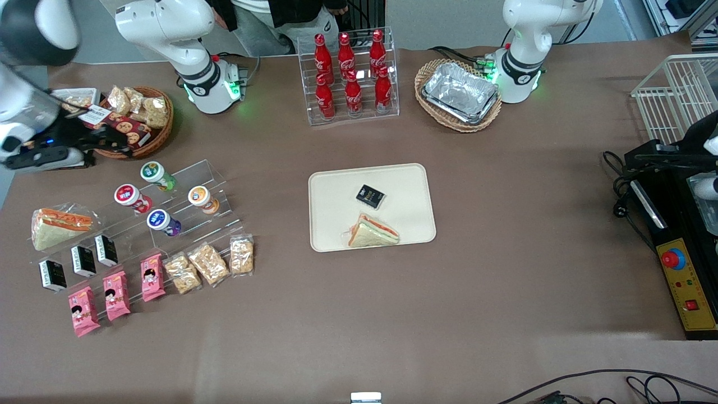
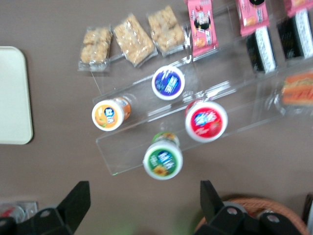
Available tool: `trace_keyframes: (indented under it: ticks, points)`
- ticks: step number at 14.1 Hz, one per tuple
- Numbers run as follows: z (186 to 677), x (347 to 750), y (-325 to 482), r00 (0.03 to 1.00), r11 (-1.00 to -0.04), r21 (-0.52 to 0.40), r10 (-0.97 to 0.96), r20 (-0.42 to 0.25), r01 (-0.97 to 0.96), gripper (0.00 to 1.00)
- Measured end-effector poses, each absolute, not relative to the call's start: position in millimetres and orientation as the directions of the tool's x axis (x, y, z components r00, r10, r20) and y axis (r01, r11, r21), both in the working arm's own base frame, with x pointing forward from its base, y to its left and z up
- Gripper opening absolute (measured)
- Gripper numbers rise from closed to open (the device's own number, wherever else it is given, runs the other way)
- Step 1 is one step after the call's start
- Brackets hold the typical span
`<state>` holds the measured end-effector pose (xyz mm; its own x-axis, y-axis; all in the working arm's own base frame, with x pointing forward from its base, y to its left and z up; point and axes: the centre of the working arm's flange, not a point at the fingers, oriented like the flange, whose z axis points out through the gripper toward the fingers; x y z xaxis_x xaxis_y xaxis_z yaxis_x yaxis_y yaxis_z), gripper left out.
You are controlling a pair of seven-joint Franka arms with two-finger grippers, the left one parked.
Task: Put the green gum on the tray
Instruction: 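Lower the open right gripper over the green-lidded gum bottle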
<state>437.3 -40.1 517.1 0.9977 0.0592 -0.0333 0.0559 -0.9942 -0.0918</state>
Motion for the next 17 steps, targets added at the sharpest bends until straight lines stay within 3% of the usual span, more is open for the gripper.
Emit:
trace_keyframes:
  ticks: [3,5,10,17]
  points:
    - [510.6,414.4,21.9,0.999,-1.000,0.010,-0.005,-0.032,-0.005,1.00]
    - [504.7,409.9,32.3,0.999,-0.999,0.029,-0.020,-0.031,-0.019,1.00]
    - [478.5,411.6,-15.7,0.998,-0.998,-0.011,-0.063,-0.009,-0.063,1.00]
    - [429.3,400.1,-20.5,0.997,-0.997,-0.018,-0.074,-0.019,-0.075,1.00]
